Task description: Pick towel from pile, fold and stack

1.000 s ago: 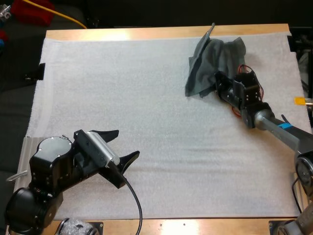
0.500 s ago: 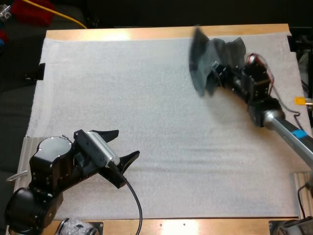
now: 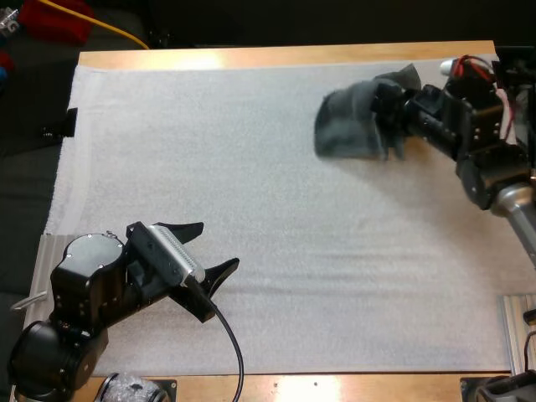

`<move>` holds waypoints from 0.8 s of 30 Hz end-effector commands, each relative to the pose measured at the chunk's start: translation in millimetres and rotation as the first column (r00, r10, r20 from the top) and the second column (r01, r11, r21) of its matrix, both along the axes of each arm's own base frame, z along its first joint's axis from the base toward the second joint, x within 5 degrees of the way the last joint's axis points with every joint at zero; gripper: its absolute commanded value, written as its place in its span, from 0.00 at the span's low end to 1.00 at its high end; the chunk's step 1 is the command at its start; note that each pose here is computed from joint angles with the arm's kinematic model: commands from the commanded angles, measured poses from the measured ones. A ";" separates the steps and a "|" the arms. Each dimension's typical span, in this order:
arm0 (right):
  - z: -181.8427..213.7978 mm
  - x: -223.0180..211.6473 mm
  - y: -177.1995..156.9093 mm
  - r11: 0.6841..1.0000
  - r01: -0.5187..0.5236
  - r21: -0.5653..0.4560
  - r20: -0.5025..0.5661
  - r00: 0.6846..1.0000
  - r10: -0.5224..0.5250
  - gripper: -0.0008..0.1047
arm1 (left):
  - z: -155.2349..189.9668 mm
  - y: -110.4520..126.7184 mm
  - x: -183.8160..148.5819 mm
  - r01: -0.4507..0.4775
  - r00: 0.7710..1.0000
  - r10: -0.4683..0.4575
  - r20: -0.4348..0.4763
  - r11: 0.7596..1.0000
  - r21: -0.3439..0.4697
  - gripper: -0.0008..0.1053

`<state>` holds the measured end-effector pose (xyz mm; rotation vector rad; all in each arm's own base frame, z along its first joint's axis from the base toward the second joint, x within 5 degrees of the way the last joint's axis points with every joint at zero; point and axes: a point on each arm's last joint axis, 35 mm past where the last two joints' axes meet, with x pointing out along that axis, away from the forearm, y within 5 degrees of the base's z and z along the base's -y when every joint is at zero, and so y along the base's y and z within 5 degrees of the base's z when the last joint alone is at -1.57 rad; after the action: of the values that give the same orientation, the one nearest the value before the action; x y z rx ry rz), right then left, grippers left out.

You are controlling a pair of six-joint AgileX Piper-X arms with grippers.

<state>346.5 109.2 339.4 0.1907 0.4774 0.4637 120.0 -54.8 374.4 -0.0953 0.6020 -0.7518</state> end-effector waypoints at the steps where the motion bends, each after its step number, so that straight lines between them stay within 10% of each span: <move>1: 14.9 -7.0 -1.1 1.000 -0.022 -0.017 0.027 0.999 0.022 0.01 | 4.1 -0.3 -1.2 0.010 1.000 -0.010 0.013 1.000 -0.008 0.66; 24: 46.6 -89.3 54.5 0.933 -0.254 -0.257 -0.087 0.967 0.239 0.01 | 3.9 -0.3 -1.3 -0.002 1.000 0.002 -0.006 1.000 -0.021 0.66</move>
<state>258.6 164.4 382.1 -0.1002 0.6311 0.6412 120.0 -54.8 374.4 -0.1082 0.6073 -0.7476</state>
